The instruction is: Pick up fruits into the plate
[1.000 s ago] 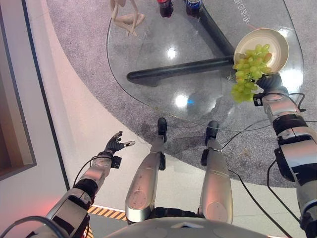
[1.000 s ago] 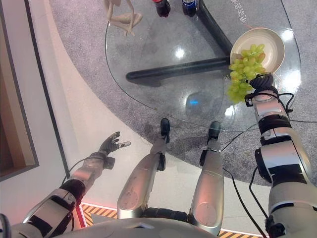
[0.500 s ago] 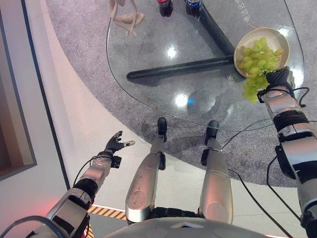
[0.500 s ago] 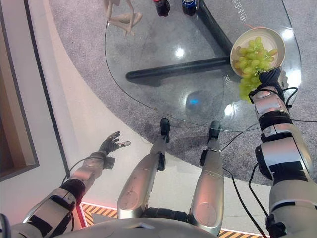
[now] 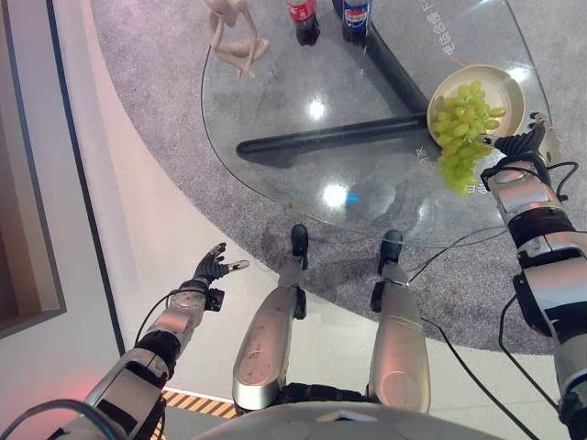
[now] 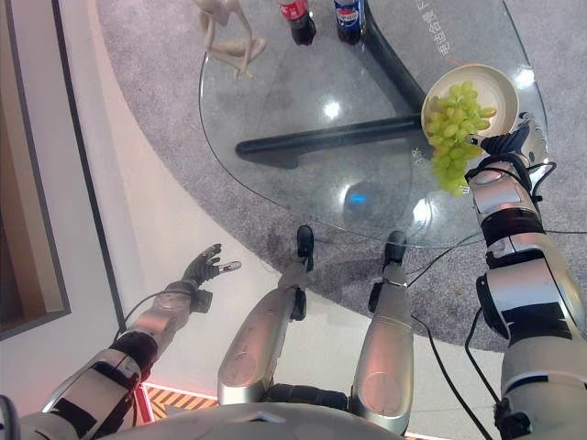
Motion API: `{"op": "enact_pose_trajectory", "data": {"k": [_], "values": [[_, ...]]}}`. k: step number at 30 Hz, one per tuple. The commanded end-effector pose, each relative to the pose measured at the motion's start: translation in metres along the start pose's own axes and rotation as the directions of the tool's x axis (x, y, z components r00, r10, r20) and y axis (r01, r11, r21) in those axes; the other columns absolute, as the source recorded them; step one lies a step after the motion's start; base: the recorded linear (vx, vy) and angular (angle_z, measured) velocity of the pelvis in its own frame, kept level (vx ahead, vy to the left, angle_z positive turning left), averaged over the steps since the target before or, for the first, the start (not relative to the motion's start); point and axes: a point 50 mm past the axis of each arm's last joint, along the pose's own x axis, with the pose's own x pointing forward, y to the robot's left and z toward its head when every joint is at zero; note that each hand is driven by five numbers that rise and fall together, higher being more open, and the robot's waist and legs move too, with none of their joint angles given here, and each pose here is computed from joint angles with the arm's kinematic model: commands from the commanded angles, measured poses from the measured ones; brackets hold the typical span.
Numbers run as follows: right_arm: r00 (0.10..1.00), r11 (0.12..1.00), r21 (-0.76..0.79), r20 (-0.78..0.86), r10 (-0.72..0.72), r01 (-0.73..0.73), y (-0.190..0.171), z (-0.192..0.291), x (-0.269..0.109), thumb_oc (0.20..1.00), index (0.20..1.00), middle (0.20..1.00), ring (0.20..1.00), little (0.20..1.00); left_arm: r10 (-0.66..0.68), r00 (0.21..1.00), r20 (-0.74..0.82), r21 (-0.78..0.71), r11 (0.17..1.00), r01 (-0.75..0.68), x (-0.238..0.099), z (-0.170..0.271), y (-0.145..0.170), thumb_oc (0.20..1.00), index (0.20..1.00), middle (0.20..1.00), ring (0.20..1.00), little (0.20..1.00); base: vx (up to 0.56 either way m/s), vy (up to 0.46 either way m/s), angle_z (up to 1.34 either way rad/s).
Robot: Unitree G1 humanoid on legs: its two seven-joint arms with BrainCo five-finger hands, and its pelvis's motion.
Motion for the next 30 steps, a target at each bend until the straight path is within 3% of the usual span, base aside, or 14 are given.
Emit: {"op": "enact_pose_trajectory", "data": {"k": [1, 6, 10, 17, 20, 22, 23, 28, 30], "values": [[0.989, 0.991, -0.031, 0.075, -0.126, 0.128, -0.020, 0.001, 0.005, 1.000, 1.000, 1.000, 1.000, 1.000, 0.006, 0.998, -0.068, 0.000, 1.000, -0.006, -0.005, -0.020, 0.000, 1.000, 1.000, 1.000, 1.000, 1.000, 0.03, 0.018, -0.04], [0.990, 0.992, -0.055, 0.090, -0.109, 0.114, -0.005, -0.013, -0.009, 1.000, 1.000, 1.000, 1.000, 1.000, 0.037, 0.996, -0.085, -0.001, 0.999, -0.037, -0.005, -0.021, 0.006, 1.000, 1.000, 1.000, 1.000, 1.000, 0.00, 0.000, 0.00], [0.998, 0.999, 0.030, 0.048, -0.031, 0.030, 0.015, -0.034, -0.026, 1.000, 1.000, 1.000, 1.000, 1.000, 0.054, 0.994, -0.099, -0.018, 0.998, -0.056, -0.007, -0.028, 0.010, 1.000, 1.000, 1.000, 1.000, 1.000, 0.02, 0.003, 0.01], [0.950, 0.927, 0.265, -0.092, 0.299, -0.266, 0.067, -0.116, -0.099, 1.000, 1.000, 1.000, 1.000, 1.000, 0.029, 0.976, -0.214, -0.043, 0.998, -0.039, -0.023, -0.065, 0.010, 1.000, 1.000, 1.000, 1.000, 1.000, 0.09, 0.022, 0.07], [0.825, 0.801, 0.435, -0.195, 0.530, -0.412, 0.094, -0.160, -0.150, 1.000, 1.000, 1.000, 1.000, 1.000, 0.002, 0.945, -0.326, -0.043, 0.999, -0.017, -0.037, -0.095, 0.005, 1.000, 1.000, 1.000, 1.000, 1.000, 0.17, 0.026, 0.00], [0.770, 0.756, 0.489, -0.233, 0.594, -0.435, 0.103, -0.172, -0.168, 1.000, 1.000, 1.000, 1.000, 1.000, -0.005, 0.934, -0.357, -0.057, 0.998, -0.016, -0.042, -0.103, 0.002, 1.000, 1.000, 1.000, 1.000, 1.000, 0.11, 0.032, 0.04], [0.686, 0.712, 0.517, -0.289, 0.668, -0.475, 0.112, -0.192, -0.194, 1.000, 1.000, 1.000, 1.000, 1.000, -0.008, 0.917, -0.399, -0.069, 0.997, -0.021, -0.048, -0.114, -0.001, 1.000, 1.000, 1.000, 1.000, 1.000, 0.18, 0.054, 0.07], [0.457, 0.648, 0.509, -0.460, 0.761, -0.567, 0.118, -0.245, -0.266, 1.000, 1.000, 1.000, 1.000, 1.000, -0.032, 0.852, -0.522, -0.096, 0.995, -0.022, -0.070, -0.148, -0.014, 1.000, 1.000, 1.000, 1.000, 1.000, 0.21, 0.069, 0.02], [0.426, 0.633, 0.498, -0.473, 0.772, -0.593, 0.118, -0.251, -0.276, 1.000, 1.000, 1.000, 1.000, 1.000, -0.036, 0.844, -0.535, -0.096, 0.995, -0.018, -0.072, -0.151, -0.016, 1.000, 1.000, 1.000, 1.000, 1.000, 0.10, 0.067, -0.06]]}}
